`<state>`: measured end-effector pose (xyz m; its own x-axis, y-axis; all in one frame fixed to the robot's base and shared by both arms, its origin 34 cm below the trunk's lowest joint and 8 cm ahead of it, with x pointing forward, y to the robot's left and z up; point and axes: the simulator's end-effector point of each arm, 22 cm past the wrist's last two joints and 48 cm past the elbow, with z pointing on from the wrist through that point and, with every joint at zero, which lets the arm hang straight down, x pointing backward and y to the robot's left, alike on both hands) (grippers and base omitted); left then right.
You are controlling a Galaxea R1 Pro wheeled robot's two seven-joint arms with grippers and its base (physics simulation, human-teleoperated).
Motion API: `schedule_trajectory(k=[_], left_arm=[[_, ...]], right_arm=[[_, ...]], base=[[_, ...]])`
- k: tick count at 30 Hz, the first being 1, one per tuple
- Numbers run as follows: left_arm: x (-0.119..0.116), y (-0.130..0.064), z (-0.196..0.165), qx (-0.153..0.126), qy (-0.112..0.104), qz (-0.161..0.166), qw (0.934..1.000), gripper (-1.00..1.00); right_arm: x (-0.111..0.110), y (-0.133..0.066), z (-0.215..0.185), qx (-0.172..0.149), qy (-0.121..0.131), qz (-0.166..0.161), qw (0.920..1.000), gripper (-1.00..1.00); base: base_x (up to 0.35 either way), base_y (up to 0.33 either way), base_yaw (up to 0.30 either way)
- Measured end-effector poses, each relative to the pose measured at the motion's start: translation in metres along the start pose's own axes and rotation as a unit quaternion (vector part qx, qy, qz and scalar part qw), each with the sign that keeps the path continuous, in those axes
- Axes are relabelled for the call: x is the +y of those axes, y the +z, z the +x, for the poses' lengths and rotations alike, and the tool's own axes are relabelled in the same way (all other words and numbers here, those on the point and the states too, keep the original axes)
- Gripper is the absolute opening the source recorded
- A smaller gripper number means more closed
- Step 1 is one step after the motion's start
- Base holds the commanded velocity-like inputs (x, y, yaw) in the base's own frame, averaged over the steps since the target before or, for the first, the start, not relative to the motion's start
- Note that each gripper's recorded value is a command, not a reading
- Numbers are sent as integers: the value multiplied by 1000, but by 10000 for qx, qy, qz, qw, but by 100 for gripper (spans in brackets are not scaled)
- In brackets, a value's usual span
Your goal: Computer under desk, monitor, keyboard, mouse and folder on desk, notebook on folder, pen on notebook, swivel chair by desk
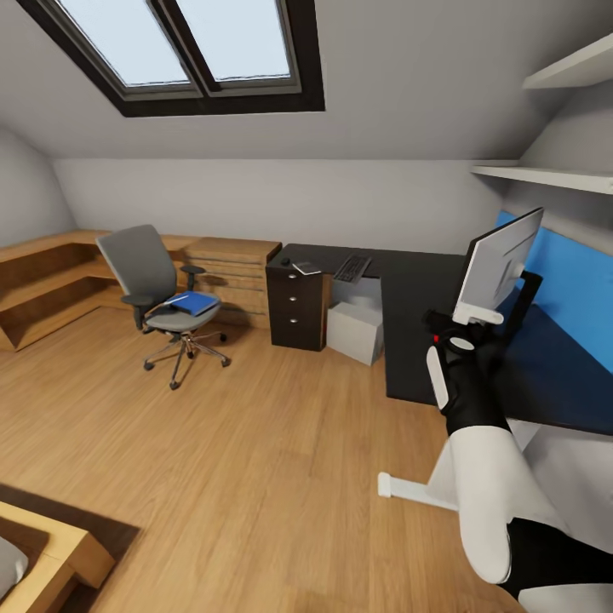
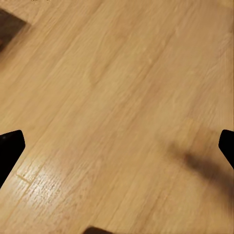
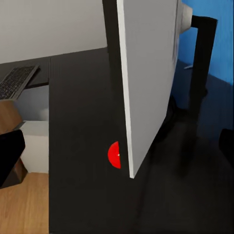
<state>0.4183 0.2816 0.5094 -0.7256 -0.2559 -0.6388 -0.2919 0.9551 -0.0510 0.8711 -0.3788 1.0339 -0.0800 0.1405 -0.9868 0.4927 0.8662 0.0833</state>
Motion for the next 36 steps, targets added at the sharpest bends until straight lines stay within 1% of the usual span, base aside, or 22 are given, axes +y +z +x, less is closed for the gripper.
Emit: schedule_trajectory(k=[3, 10, 15, 23, 30, 36], left_arm=[[0, 0, 0, -3, 0, 0, 10000, 100], [0, 0, -1, -17, -2, 3, 10000, 100], [0, 0, -2, -24, -4, 1, 10000, 100], [1, 0, -2, -29, -3, -3, 10000, 100], [0, 0, -2, -27, -1, -1, 10000, 100], [0, 0, -2, -28, -1, 4, 10000, 100]], right_arm=[[-5, -1, 0, 6, 10, 116, 9999, 100], [-9, -2, -2, -8, 10, 215, 9998, 100], [-10, -2, -4, -29, 6, 235, 9997, 100], [-13, -1, -5, -50, 0, 251, 9997, 100], [-13, -2, 1, -19, -18, 239, 9997, 100], [-13, -2, 1, -20, -19, 236, 9997, 100]], base=[[0, 0, -200], [0, 0, -127], [22, 18, -30], [159, 115, -7], [59, 43, -1], [54, 166, 0]])
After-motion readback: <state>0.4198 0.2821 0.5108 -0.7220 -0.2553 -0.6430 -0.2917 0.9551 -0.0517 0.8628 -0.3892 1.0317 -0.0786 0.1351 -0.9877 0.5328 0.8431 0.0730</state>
